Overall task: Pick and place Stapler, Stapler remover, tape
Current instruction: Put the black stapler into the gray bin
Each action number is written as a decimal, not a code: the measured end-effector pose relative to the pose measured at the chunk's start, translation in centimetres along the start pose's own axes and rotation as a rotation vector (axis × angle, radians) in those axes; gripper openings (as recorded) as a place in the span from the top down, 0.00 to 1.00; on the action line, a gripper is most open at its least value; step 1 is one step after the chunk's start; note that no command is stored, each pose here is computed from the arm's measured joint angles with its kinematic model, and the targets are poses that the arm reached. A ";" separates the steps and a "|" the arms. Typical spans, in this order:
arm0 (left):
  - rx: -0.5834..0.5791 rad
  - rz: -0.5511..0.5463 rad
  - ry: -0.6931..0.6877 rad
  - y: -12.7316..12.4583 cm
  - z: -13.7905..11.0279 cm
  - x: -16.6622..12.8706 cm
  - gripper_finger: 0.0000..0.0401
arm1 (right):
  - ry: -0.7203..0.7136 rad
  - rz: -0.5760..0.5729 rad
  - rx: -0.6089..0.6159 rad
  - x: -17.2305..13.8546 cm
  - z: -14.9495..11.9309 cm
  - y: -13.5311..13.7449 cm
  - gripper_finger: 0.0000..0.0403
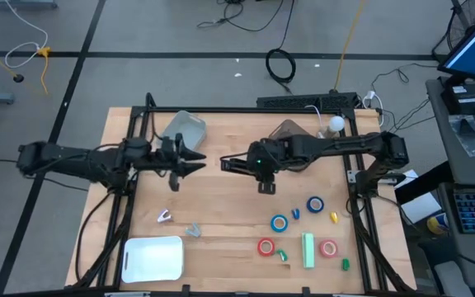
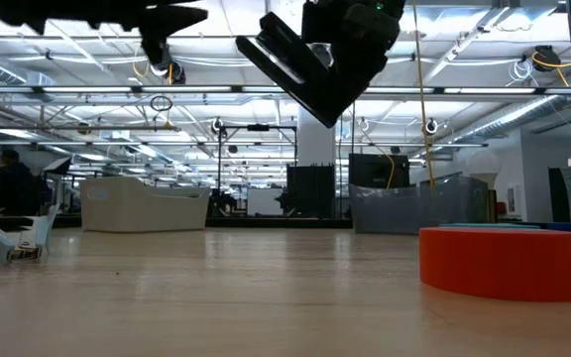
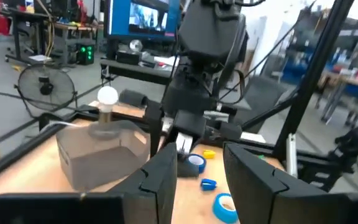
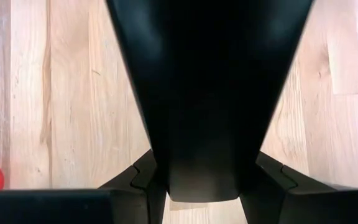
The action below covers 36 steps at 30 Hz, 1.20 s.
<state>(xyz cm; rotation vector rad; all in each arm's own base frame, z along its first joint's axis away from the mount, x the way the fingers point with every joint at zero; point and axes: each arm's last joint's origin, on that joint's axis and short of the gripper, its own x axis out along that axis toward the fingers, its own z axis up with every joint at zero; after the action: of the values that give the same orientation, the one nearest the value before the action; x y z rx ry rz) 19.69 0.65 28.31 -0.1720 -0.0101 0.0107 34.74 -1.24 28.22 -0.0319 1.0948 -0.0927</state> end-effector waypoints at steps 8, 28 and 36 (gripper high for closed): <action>0.095 0.014 0.165 -0.5 2.3 4.2 0.66 | 0.084 -0.006 0.027 0.0 -0.8 -0.7 0.65; 0.163 0.037 0.403 -0.5 1.3 11.9 0.66 | 0.256 0.109 0.143 0.3 -2.7 -0.9 0.65; 0.209 0.108 0.416 -0.3 1.8 12.0 0.66 | 0.287 0.110 0.131 0.8 -3.4 -0.3 0.65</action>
<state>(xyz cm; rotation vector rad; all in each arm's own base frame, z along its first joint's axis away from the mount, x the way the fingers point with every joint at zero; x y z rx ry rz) 31.64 0.83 30.27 0.0374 0.4140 0.0836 32.08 -1.54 25.95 0.1637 1.3727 -0.0712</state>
